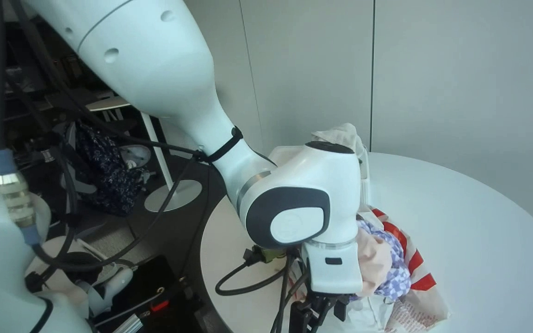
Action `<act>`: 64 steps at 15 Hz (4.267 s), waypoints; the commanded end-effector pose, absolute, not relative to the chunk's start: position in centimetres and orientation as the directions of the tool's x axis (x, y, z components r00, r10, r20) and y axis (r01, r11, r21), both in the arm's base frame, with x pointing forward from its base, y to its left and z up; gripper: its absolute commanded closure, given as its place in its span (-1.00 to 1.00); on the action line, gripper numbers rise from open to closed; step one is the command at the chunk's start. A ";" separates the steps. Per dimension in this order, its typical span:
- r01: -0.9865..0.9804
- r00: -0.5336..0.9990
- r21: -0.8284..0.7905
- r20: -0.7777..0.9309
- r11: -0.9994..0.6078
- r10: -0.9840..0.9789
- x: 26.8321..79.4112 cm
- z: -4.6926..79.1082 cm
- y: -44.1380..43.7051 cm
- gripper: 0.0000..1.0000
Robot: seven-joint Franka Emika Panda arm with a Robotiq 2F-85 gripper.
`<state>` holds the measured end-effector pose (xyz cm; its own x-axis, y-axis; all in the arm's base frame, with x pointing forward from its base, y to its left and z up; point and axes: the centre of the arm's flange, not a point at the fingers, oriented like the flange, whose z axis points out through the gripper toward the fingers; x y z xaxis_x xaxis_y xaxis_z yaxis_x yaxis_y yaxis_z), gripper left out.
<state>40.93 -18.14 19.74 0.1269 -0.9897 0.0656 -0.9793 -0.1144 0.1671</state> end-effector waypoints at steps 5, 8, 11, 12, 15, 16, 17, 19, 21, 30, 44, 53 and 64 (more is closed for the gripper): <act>-0.994 0.104 0.060 0.188 -0.094 -0.977 45.4 19.5 -18.4 -1.00; -0.991 0.129 0.002 0.192 -0.131 -0.973 46.6 20.5 -16.8 -1.00; -0.985 0.162 -0.028 0.173 -0.169 -0.972 47.7 20.1 -15.3 -1.00; -0.984 0.169 -0.022 0.167 -0.175 -0.971 47.9 19.7 -14.8 -1.00; -0.986 0.169 0.025 0.159 -0.168 -0.973 47.8 17.9 -14.4 -1.00; -0.986 0.167 0.041 0.165 -0.162 -0.972 47.6 17.3 -14.5 -1.00; -0.986 0.168 0.049 0.167 -0.162 -0.972 47.4 16.9 -14.5 -1.00; -0.985 0.168 0.068 0.188 -0.157 -0.968 46.9 16.7 -14.8 -1.00; -0.984 0.166 0.089 0.204 -0.151 -0.965 46.3 16.7 -15.2 -1.00; -0.971 0.230 0.121 0.240 -0.206 -0.943 46.8 16.5 -14.6 0.33; -0.873 0.349 0.436 0.249 -0.217 -0.904 45.3 25.4 -12.1 0.89; -0.919 0.301 0.382 0.530 -0.093 -0.793 43.9 38.5 -10.6 0.91; -0.933 0.349 0.098 0.489 -0.347 -0.799 44.0 44.1 -6.1 0.13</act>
<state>44.29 -7.23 44.20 0.3032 -0.7800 0.5475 -0.9529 -0.2421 0.1827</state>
